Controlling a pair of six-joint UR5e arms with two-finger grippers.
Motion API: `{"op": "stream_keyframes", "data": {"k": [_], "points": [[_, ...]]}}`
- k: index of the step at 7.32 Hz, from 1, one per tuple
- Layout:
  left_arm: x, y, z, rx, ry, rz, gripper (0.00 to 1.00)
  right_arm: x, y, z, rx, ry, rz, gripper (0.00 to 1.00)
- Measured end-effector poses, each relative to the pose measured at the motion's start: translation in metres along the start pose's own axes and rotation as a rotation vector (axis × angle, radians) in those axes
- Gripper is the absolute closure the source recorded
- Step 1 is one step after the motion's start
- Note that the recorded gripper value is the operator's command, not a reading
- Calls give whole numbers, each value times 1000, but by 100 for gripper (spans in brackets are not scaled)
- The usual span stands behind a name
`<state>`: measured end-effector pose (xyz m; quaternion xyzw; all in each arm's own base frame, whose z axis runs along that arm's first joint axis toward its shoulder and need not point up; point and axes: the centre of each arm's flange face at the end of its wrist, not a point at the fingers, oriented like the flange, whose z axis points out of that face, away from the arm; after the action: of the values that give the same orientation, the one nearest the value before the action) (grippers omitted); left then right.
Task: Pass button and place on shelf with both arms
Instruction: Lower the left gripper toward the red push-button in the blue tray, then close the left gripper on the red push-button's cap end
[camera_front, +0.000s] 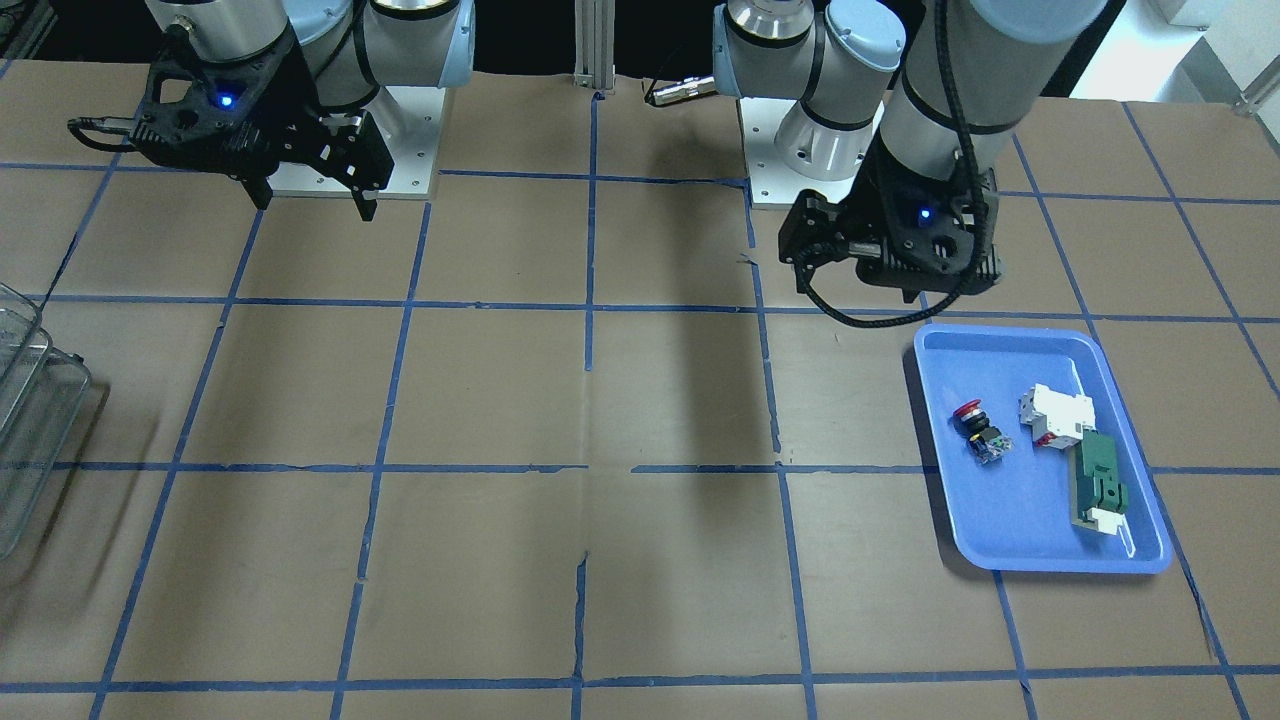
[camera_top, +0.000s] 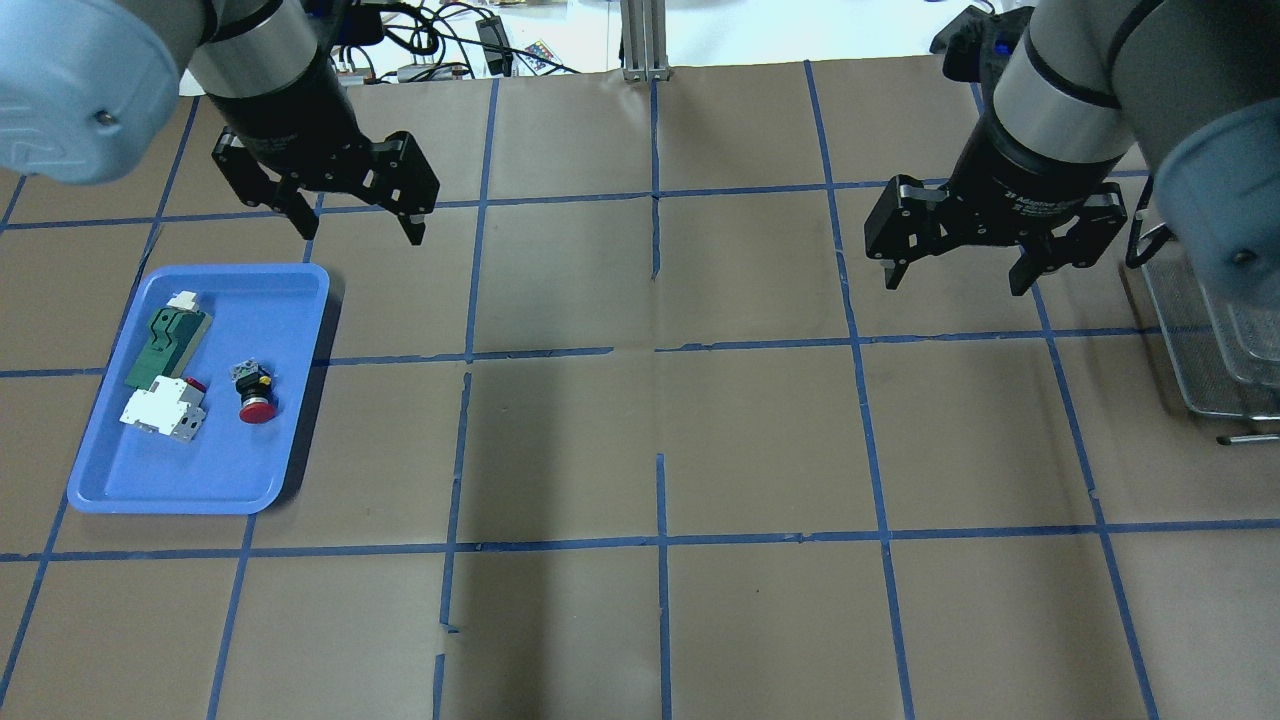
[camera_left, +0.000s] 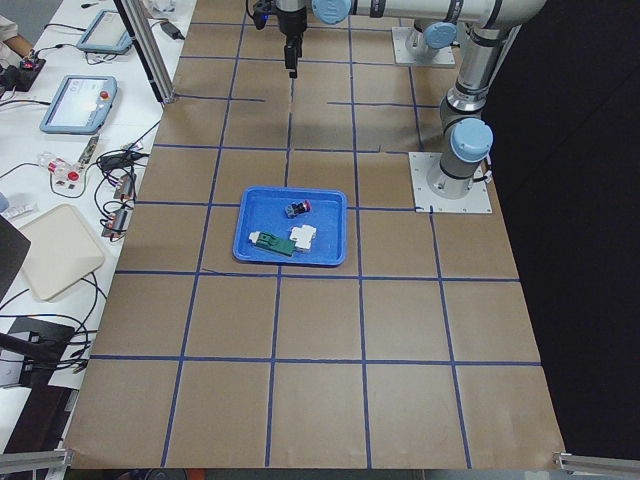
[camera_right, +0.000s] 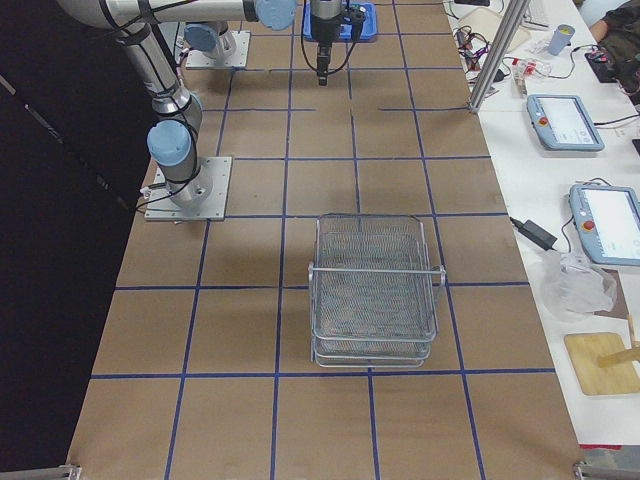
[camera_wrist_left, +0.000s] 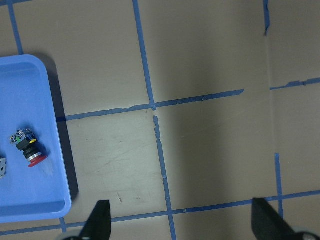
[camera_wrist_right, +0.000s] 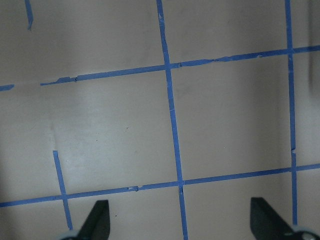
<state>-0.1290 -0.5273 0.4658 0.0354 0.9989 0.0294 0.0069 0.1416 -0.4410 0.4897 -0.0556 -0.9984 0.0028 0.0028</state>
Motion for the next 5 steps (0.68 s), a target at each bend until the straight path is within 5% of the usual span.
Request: {"op": "stream_keyframes", "data": {"k": [5], "points": [[-166,1,163,-25,27,-224,0,0,0,0,0,0,-3,0]]}}
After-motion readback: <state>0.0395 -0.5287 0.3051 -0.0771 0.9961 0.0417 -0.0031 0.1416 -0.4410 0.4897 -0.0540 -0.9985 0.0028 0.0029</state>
